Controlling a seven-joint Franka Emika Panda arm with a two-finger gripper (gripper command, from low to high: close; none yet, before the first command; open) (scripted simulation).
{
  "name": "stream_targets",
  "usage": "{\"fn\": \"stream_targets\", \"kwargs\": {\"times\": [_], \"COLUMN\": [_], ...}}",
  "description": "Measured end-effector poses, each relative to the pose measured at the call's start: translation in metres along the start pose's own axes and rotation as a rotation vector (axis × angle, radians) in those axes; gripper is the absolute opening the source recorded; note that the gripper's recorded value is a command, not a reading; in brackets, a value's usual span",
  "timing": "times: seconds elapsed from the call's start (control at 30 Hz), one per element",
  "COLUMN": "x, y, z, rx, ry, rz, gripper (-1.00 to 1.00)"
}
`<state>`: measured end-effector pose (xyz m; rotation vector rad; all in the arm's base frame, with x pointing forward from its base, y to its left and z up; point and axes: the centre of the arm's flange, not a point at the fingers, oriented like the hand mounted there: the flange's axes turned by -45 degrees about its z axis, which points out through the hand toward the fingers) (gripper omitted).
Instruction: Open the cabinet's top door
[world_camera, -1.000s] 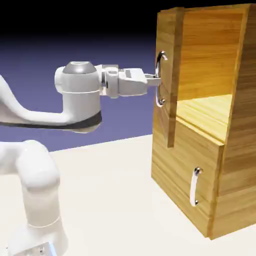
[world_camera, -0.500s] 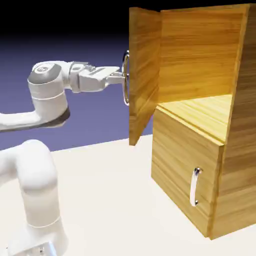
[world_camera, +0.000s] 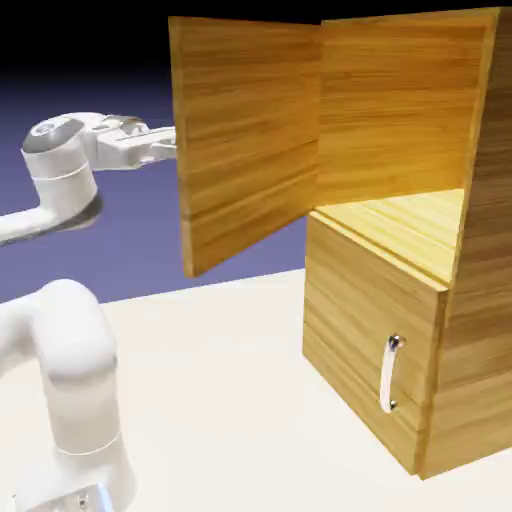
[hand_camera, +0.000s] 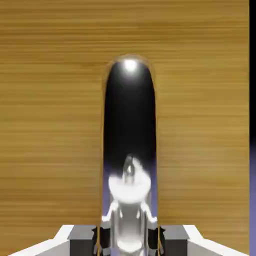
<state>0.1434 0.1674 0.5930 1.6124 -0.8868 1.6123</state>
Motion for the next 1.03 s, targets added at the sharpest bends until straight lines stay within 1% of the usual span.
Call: {"fn": "stream_targets", "kwargs": {"times": [0.27, 0.53, 0.63, 0.9, 1.03], "x": [0.0, 0.0, -0.001, -0.001, -0.001], "y": [-0.042, -0.09, -0.1, -0.097, -0.12], "z": [-0.079, -0.138, -0.145, -0.143, -0.164], "rx": [-0.223, -0.41, -0.45, -0.438, -0.511], "ry": [0.0, 0.0, -0.01, -0.005, 0.0], "rz": [0.0, 0.0, -0.002, -0.001, -0.002], "gripper": [-1.0, -1.0, -1.0, -1.0, -1.0]}}
